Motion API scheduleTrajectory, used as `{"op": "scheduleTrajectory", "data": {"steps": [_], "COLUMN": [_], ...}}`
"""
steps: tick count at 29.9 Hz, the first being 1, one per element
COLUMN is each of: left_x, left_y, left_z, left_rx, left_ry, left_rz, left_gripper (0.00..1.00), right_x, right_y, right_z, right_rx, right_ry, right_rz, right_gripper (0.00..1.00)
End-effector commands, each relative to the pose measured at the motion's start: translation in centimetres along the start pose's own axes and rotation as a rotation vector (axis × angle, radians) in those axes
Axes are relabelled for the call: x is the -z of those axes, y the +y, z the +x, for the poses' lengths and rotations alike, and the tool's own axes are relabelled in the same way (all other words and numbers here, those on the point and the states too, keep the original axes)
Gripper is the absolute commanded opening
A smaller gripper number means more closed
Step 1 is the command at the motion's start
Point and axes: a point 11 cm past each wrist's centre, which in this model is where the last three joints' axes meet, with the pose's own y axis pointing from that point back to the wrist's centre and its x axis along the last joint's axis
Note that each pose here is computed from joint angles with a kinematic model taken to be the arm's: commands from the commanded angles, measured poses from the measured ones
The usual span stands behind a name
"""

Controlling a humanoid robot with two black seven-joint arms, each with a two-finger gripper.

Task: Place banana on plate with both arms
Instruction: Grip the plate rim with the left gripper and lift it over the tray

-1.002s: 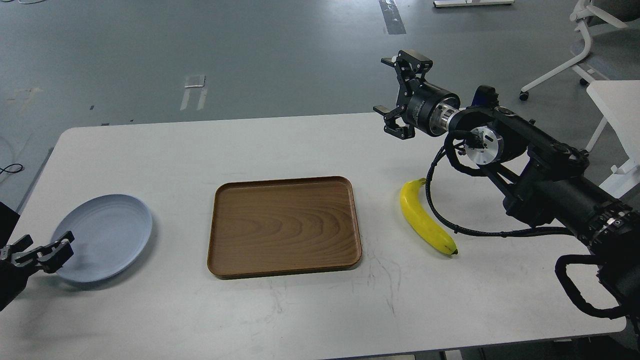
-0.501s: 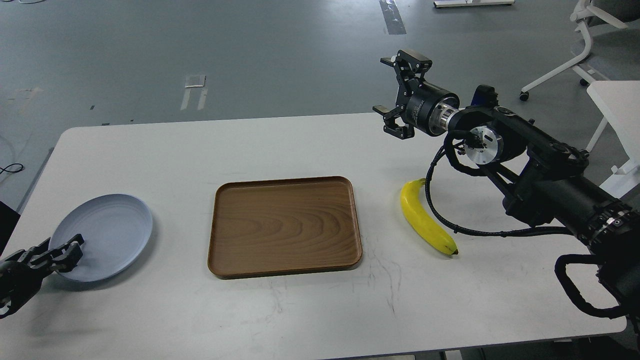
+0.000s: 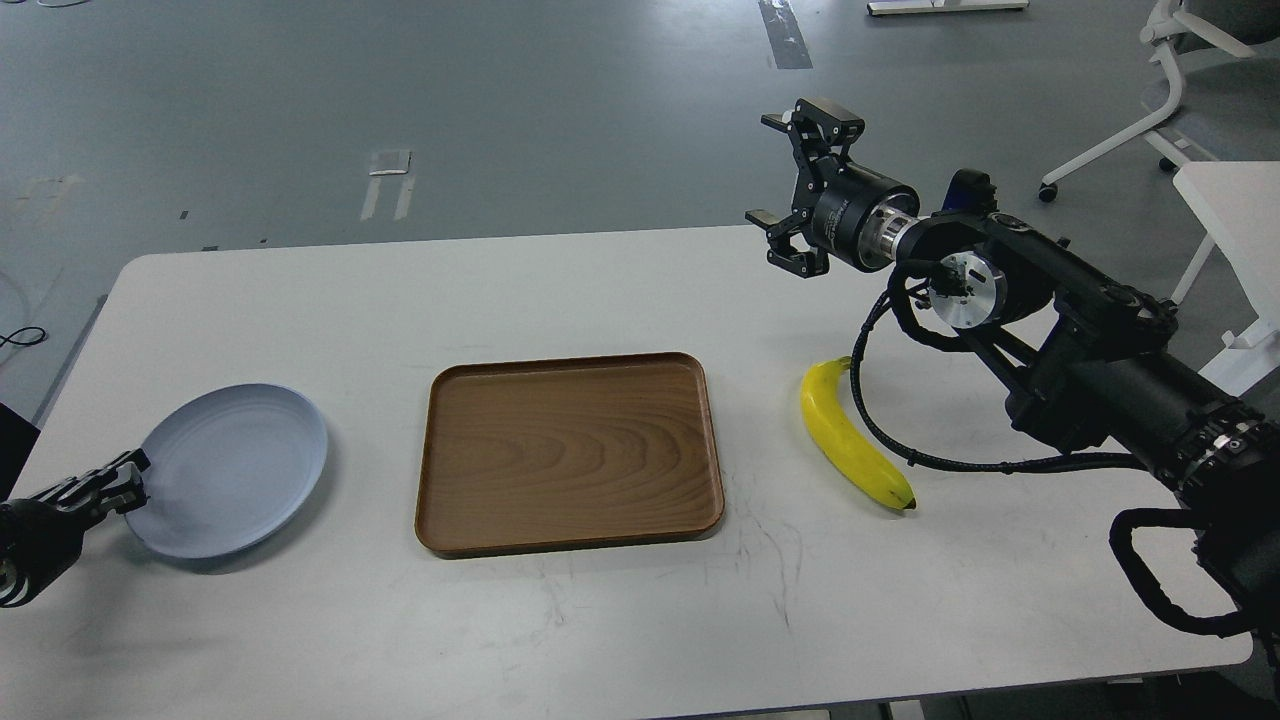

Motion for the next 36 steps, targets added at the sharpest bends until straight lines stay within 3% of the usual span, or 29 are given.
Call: {"op": "scheduleTrajectory", "data": {"steps": [1,10,18,24,36], "left_x": [0.0,-2.2,-10.4,-13.2,-25.1], "left_y": [0.0,0.0,0.1,-0.6,-4.2], "left_z": [0.1,2.1,6.3,6.8,7.0], "left_rx": [-0.001,-0.035,-0.035,-0.038,-0.036], "left_ry": [0.0,0.037,-0.12,-0.196,-0.174], "left_rz": [-0.003,-0.07,-0.351,-0.438,-0.705], "left_gripper": [0.0,0.0,0.0,0.0,0.0], "right_x": [0.7,1.1,2.8,6.3,10.0], "right_y": [-0.1,-0.2,-0.5,-0.9,-1.4], "right_z": [-0.2,-0.3,-1.1,-2.6,-5.5], "right_rx": [0.003,0.004,0.019,0.037,0.086], "right_ry": [0.009,0.012,0.023,0.055,0.098], "right_rz": [0.011,0.016,0.045,0.098,0.15], "right_gripper": [1.0,1.0,1.0,1.0,1.0]}}
